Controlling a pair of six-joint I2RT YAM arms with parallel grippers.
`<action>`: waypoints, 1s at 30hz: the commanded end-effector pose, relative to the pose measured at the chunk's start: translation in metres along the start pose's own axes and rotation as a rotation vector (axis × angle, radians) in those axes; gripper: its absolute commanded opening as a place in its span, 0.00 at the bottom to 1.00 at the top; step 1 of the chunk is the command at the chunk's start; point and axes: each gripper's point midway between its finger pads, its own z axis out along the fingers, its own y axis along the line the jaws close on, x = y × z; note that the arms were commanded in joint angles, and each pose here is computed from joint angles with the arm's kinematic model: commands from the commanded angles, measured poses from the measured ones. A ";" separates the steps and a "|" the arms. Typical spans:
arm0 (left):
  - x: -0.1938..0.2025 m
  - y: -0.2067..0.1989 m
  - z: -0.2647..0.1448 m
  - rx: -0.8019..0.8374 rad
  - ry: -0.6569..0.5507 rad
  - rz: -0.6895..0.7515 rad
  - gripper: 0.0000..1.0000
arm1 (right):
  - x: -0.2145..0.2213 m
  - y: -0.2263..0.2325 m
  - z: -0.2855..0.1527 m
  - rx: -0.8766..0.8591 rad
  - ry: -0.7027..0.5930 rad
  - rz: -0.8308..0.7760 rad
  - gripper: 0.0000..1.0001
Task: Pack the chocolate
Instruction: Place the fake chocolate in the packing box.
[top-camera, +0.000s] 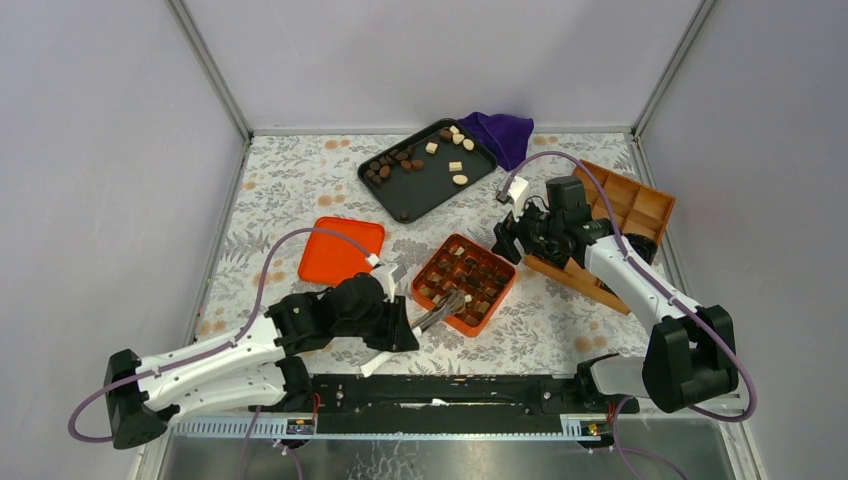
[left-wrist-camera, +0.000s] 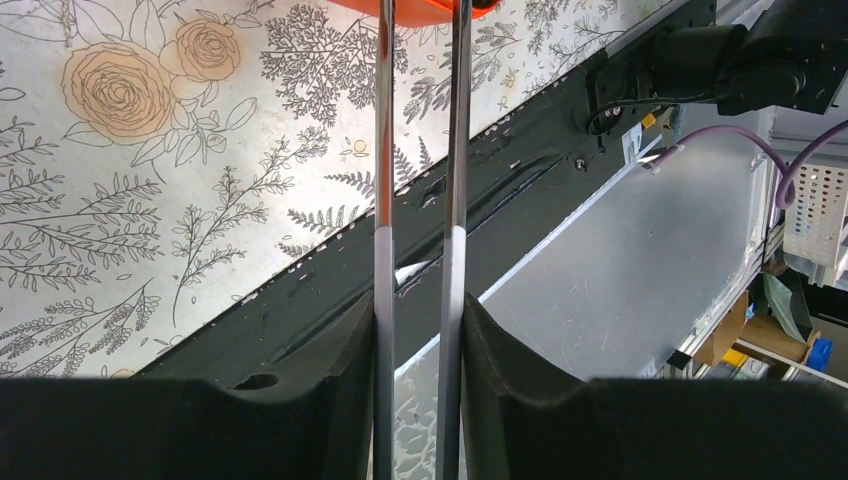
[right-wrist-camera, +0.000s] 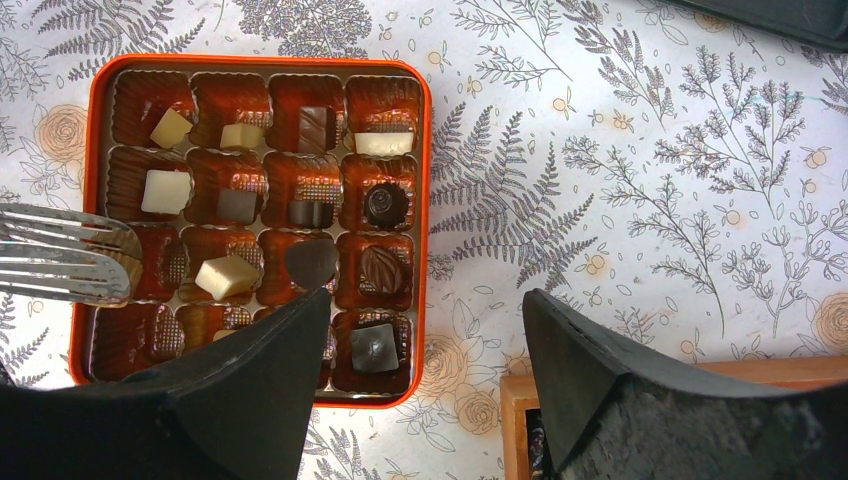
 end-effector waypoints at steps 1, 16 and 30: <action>-0.027 -0.023 -0.004 0.051 -0.096 0.049 0.00 | -0.008 -0.001 0.000 -0.014 -0.029 -0.020 0.78; -0.025 -0.014 -0.001 -0.009 -0.073 0.059 0.30 | -0.009 0.000 0.000 -0.017 -0.031 -0.021 0.78; -0.032 -0.012 -0.002 -0.049 -0.084 0.080 0.42 | -0.009 0.001 -0.001 -0.019 -0.033 -0.022 0.79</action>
